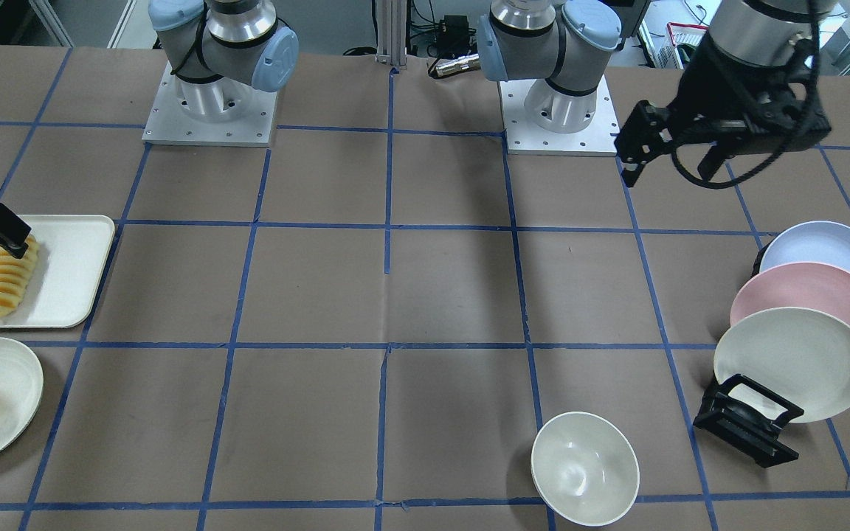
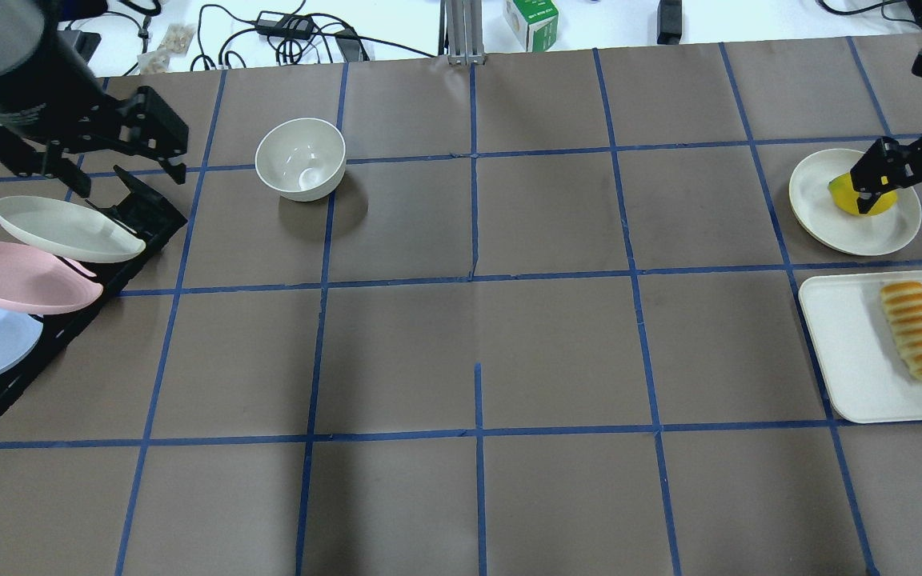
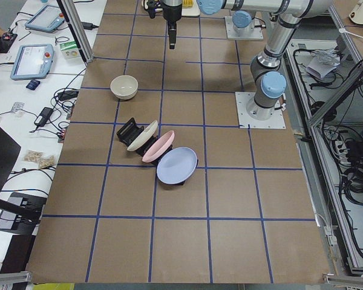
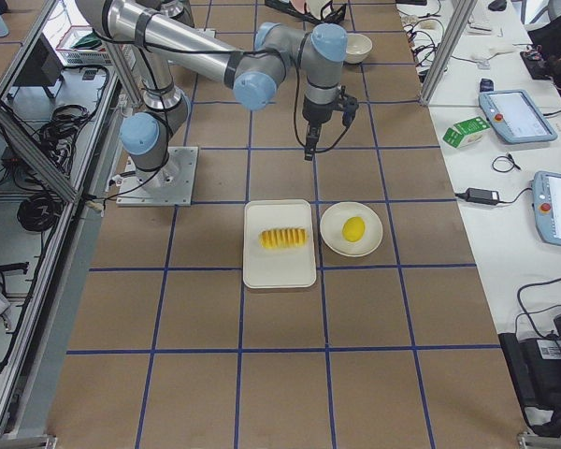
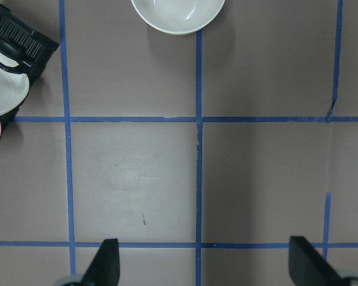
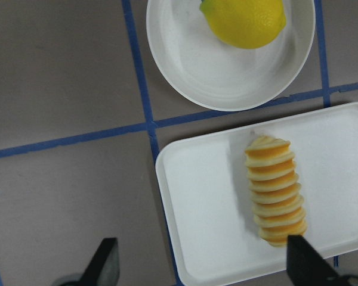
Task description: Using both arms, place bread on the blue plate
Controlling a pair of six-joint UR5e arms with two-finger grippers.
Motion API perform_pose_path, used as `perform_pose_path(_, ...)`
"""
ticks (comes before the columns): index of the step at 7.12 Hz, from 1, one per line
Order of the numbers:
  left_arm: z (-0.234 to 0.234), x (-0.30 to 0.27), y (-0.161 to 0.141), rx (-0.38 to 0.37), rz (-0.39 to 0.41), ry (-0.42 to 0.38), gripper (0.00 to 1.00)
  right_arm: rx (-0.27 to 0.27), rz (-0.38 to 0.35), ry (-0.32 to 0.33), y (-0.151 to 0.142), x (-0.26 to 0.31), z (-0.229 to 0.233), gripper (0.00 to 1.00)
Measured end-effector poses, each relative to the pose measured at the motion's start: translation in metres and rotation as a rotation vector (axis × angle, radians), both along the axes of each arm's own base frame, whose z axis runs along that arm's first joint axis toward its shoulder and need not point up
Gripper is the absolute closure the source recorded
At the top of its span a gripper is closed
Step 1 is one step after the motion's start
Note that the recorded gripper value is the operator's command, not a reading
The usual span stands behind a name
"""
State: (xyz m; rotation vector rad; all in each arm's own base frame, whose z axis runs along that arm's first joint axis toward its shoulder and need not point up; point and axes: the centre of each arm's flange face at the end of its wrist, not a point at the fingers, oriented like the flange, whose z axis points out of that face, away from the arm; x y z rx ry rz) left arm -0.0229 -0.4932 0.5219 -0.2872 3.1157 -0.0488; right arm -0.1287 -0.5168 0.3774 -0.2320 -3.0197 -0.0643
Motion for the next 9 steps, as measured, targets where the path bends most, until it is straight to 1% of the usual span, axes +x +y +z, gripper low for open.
perform_pose_path(1,-0.005,0.065,-0.001,0.011,0.12,0.002,0.0,0.026,0.014,-0.012,0.005,-0.031,-0.024,0.0)
perform_pose_path(2,-0.016,0.135,0.007,0.032,0.255,0.01,0.0,0.051,0.02,-0.028,0.008,-0.062,-0.047,0.0)
perform_pose_path(3,-0.034,0.202,0.024,0.055,0.387,0.022,0.0,0.065,0.031,-0.038,0.008,-0.088,-0.071,0.0)
perform_pose_path(4,-0.049,0.256,0.042,0.065,0.483,0.007,0.0,0.066,0.049,-0.038,0.005,-0.109,-0.092,0.0)
perform_pose_path(5,-0.062,0.304,0.059,0.059,0.557,-0.048,0.0,0.065,0.067,-0.038,0.003,-0.124,-0.109,0.0)
perform_pose_path(6,-0.076,0.346,0.076,0.053,0.629,-0.099,0.06,0.072,0.073,-0.044,0.002,-0.132,-0.124,0.0)
perform_pose_path(7,-0.092,0.381,0.089,0.047,0.685,-0.127,0.08,0.082,0.071,-0.052,0.002,-0.134,-0.134,0.0)
perform_pose_path(8,-0.107,0.409,0.092,0.018,0.717,-0.158,0.01,0.097,0.063,-0.065,0.006,-0.131,-0.144,0.0)
perform_pose_path(9,-0.125,0.429,0.091,-0.004,0.735,-0.175,0.02,0.112,0.054,-0.079,0.013,-0.126,-0.156,0.0)
